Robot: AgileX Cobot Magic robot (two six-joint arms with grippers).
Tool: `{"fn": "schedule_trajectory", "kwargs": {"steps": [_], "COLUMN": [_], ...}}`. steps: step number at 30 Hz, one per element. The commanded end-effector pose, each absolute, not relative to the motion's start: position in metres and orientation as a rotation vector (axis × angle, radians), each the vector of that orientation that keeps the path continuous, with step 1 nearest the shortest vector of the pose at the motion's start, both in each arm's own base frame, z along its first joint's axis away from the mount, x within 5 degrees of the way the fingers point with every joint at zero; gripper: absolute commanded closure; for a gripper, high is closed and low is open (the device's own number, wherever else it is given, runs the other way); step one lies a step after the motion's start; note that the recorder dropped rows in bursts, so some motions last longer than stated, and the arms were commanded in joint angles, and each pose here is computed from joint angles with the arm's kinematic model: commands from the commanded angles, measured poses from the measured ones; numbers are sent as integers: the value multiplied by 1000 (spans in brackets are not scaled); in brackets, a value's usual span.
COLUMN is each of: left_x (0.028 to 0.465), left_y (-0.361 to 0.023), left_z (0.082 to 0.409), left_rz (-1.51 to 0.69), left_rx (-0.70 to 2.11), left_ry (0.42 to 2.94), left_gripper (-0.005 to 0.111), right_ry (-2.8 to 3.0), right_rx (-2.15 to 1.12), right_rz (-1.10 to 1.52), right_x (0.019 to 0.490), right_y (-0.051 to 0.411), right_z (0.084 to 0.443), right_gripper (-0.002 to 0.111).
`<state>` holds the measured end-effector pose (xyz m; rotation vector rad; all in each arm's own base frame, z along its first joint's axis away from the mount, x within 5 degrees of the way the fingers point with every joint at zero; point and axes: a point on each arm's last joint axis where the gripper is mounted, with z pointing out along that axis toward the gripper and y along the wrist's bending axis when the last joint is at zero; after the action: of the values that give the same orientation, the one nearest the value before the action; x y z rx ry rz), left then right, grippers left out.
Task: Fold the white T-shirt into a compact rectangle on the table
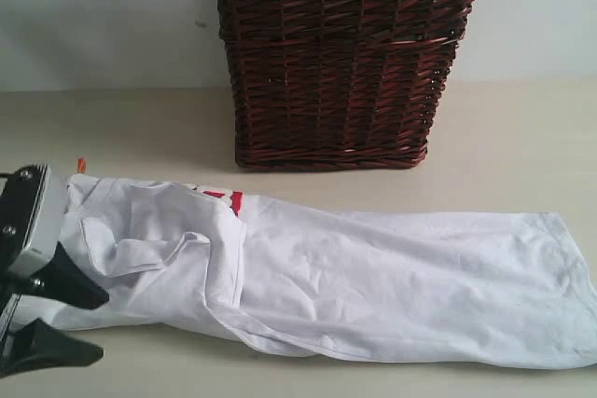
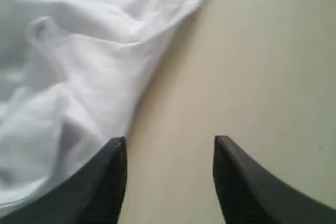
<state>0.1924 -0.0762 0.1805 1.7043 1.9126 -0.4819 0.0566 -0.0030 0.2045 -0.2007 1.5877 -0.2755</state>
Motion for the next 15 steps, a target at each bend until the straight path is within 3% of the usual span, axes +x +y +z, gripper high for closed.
{"fn": "schedule_trajectory", "kwargs": {"steps": [1, 12, 15], "left_x": [193, 211, 222], "left_y": [-75, -73, -71], "left_z": [173, 142, 140], "left_rz": [-472, -403, -305], "left_rx": [1743, 1718, 1654], "left_ry": [1879, 1997, 2031], "left_gripper": [57, 57, 65], "right_ry": [1582, 1582, 1582], "right_rx": [-193, -193, -193], "right_rz": [-274, -274, -274], "right_x": [56, 56, 56], "right_y": [-3, -3, -3], "right_z": [204, 204, 204], "right_gripper": [79, 79, 79]}}
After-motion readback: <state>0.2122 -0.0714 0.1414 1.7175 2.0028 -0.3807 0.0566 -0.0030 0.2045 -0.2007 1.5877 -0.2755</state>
